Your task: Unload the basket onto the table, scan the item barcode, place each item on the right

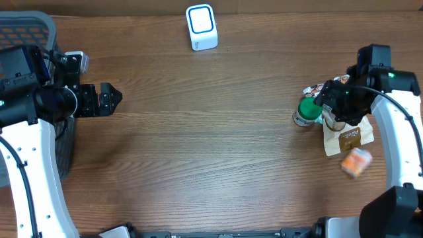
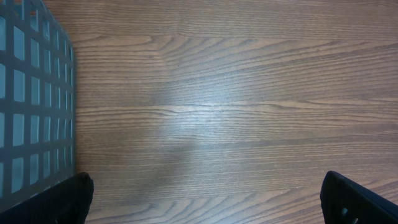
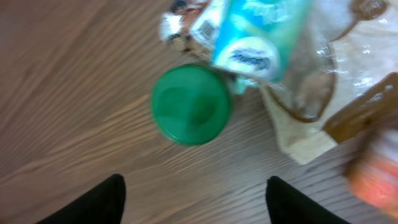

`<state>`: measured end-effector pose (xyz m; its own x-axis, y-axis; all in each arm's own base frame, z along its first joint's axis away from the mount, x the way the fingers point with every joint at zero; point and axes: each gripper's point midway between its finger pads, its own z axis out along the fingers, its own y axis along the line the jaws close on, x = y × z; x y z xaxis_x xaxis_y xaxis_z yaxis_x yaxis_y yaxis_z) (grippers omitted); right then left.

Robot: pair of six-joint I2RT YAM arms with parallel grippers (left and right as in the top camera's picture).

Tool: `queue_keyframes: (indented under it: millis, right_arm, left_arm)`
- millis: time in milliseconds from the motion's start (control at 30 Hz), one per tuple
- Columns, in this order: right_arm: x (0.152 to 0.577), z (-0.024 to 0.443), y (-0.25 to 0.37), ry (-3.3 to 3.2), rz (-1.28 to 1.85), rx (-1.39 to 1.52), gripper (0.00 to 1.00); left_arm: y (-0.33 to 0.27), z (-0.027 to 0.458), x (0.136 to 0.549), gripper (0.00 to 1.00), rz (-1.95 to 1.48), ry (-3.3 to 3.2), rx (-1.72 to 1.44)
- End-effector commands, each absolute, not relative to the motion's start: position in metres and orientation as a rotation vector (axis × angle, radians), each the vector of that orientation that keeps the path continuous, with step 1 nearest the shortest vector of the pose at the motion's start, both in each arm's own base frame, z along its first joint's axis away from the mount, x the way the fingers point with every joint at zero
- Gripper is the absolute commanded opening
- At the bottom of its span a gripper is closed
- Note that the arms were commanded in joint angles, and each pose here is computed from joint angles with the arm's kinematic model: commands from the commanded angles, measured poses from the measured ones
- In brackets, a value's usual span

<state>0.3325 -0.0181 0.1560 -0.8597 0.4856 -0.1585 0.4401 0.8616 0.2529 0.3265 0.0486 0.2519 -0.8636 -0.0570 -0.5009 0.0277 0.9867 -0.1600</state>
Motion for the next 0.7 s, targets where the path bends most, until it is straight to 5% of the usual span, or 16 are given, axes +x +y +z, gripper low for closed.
queue_keyframes:
  millis: [0,333,367,400,667]
  right_arm:
    - [0.337,0.212,0.000,2.704,0.426,0.493,0.75]
    - [0.275,0.313,0.040,2.455,0.472,0.232,0.82]
    - [0.265,0.321,0.044,2.428,0.476,0.206,0.85]
    - [0.254,0.331,0.048,2.396,0.481,0.176,1.00]
    - [0.184,0.379,0.058,2.171,0.496,0.061,1.00]
  left_arm:
    - [0.050,0.249,0.327,1.00,-0.216,2.610,-0.009]
    - [0.050,0.249,0.327,0.99,-0.216,2.610,-0.008]
    - [0.050,0.249,0.327,1.00,-0.216,2.610,-0.009]
    - [0.050,0.249,0.327,1.00,-0.216,2.610,-0.008]
    - [0.050,0.249,0.327,1.00,-0.216,2.610,-0.009]
